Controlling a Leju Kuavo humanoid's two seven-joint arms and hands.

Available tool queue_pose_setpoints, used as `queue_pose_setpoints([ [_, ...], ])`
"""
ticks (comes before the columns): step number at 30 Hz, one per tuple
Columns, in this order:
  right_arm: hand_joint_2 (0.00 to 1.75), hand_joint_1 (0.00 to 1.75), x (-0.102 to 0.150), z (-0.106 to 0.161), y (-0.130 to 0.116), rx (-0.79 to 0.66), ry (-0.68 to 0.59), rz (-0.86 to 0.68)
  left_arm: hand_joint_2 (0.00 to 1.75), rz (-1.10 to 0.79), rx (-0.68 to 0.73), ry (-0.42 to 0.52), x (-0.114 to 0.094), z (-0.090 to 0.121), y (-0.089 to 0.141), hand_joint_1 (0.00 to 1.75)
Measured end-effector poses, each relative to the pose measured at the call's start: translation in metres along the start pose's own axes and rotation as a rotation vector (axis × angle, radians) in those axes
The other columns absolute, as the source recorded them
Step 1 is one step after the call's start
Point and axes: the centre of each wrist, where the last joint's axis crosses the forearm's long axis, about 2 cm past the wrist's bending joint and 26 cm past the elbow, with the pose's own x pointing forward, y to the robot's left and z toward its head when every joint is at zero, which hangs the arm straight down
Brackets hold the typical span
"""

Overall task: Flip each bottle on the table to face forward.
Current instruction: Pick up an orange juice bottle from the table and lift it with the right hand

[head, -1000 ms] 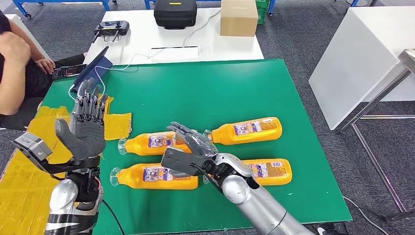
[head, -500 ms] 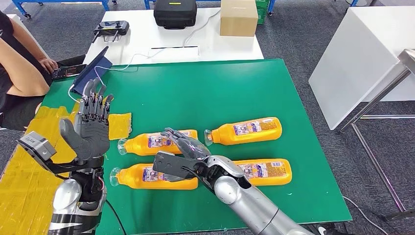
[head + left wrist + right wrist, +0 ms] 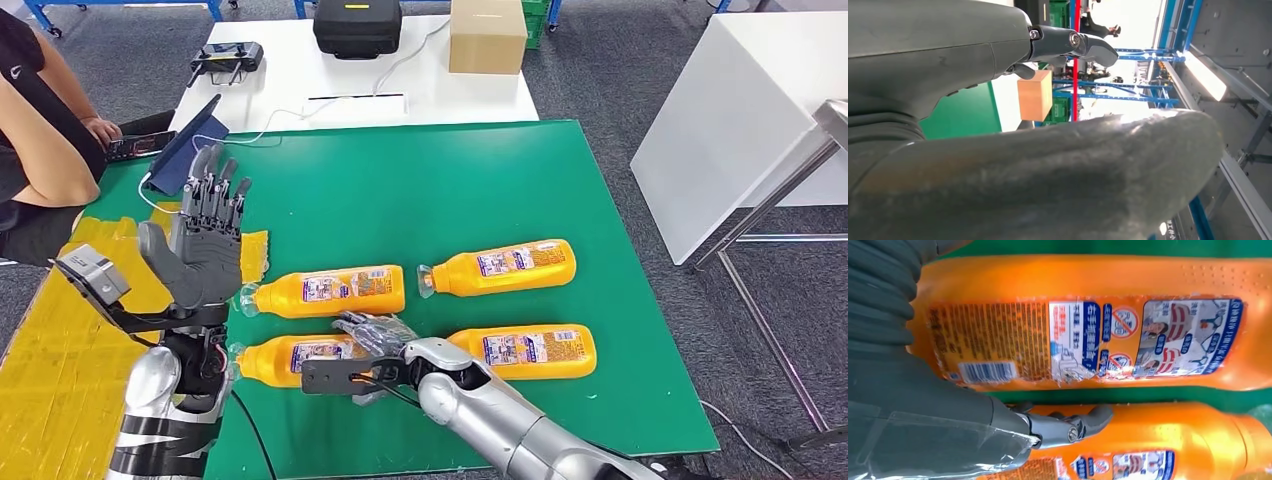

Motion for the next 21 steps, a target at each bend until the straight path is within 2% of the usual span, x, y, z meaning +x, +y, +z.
queue_pose_setpoints([
  [8, 1.75, 0.0, -0.0004, -0.0045, 0.0046, 0.047, 0.02, 0.04, 0.0, 0.009, -0.007, 0.002, -0.0013, -0.0023, -0.002, 0.0],
  [16, 1.75, 0.0, -0.0034, -0.0086, 0.0053, 0.111, 0.049, 0.162, 0.0, 0.021, -0.01, 0.006, -0.0029, -0.0046, -0.003, 0.0],
  [17, 1.75, 0.36, -0.0038, -0.0089, 0.0054, 0.115, 0.051, 0.169, 0.0, 0.021, -0.01, 0.006, -0.0031, -0.0047, -0.003, 0.0],
  [20, 1.75, 1.64, -0.0047, -0.0096, 0.0052, 0.122, 0.056, 0.183, 0.0, 0.022, -0.011, 0.007, -0.0034, -0.0052, -0.0029, 0.0],
  [21, 1.75, 1.71, -0.0049, -0.0098, 0.005, 0.125, 0.056, 0.188, 0.0, 0.022, -0.011, 0.007, -0.0036, -0.0055, -0.0029, 0.0],
])
